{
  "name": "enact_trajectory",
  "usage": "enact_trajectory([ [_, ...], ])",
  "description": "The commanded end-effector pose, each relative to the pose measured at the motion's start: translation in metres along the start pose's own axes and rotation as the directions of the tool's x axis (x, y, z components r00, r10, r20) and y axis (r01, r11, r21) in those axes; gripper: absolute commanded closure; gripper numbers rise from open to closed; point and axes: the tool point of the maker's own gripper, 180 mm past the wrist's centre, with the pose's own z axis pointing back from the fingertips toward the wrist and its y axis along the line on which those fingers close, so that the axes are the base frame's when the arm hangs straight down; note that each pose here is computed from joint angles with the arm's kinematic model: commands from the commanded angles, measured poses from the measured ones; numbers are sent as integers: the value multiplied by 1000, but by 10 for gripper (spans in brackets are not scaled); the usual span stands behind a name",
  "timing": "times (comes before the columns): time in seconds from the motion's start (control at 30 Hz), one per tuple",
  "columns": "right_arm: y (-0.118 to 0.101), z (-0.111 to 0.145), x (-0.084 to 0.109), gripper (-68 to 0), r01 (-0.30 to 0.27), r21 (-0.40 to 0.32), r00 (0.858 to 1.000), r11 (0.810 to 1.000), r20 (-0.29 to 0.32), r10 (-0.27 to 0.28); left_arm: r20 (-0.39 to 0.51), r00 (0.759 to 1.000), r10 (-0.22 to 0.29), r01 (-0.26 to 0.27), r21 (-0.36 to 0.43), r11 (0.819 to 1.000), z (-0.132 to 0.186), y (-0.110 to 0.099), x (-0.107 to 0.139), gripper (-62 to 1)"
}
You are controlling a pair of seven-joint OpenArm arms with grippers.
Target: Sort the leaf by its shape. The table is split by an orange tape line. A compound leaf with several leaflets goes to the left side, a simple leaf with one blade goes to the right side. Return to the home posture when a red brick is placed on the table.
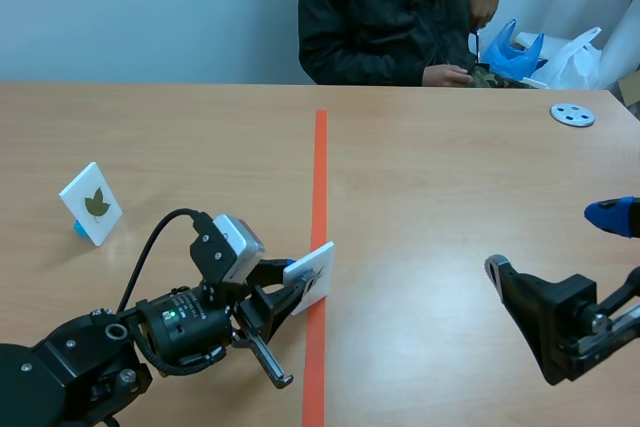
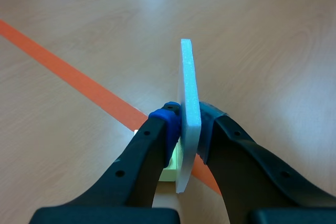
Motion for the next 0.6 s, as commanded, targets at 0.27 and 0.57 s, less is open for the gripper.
enact_trajectory([
  [0.27, -1, -1, 8, -679, -6, 1, 1000, 1000, 28, 6, 155, 984, 85, -105, 125, 987, 29, 29, 55, -41],
  [0.57, -1, -1, 8, -679, -6, 1, 1000, 1000, 28, 6, 214, 956, 203, -267, 339, 902, 96, 65, 61, -41],
])
